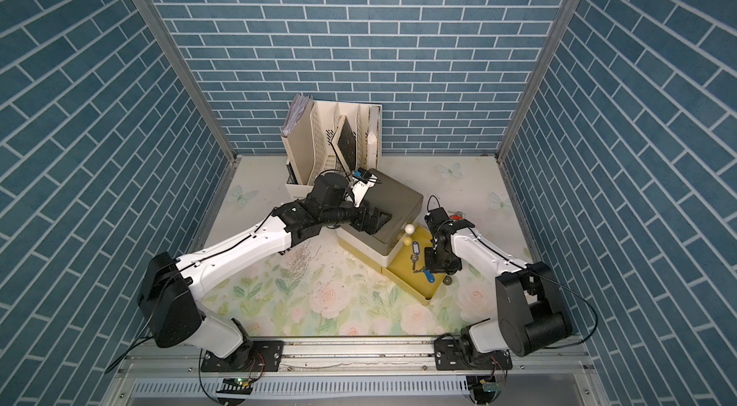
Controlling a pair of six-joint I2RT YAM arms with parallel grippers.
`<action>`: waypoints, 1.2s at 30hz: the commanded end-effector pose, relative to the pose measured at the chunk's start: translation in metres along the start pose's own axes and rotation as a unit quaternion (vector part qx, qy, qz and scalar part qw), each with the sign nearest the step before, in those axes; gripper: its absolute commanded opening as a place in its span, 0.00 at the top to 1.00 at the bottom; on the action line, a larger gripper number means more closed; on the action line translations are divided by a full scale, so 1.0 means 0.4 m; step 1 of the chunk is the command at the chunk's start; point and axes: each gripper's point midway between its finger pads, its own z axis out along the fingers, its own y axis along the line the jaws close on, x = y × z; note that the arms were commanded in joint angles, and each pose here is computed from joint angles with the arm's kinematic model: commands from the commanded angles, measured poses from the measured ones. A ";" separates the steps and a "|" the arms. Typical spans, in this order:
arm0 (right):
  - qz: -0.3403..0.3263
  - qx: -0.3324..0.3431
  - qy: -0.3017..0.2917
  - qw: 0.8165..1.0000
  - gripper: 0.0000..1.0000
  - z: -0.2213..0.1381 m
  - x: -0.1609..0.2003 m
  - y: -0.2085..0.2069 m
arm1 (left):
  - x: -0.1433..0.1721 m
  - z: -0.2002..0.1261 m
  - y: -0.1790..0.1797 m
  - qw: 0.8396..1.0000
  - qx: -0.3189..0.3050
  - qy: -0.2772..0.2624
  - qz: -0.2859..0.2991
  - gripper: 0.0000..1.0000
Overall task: Take the keys out of the drawer
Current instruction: Open the drawer in the storage box, then pick up the key from the drawer.
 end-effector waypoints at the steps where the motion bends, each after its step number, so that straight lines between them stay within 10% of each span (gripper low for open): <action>1: -0.002 0.004 0.011 1.000 0.70 -0.017 0.024 -0.008 | 0.082 0.021 0.027 0.998 -0.018 0.050 -0.018 0.00; 16: 0.104 -0.144 -0.061 0.982 0.53 -0.041 -0.043 0.108 | 0.090 0.015 0.032 0.998 -0.022 0.051 -0.015 0.00; 36: 0.146 -0.080 -0.016 0.986 0.54 0.004 -0.005 0.059 | 0.082 0.013 0.031 0.999 -0.023 0.049 0.000 0.00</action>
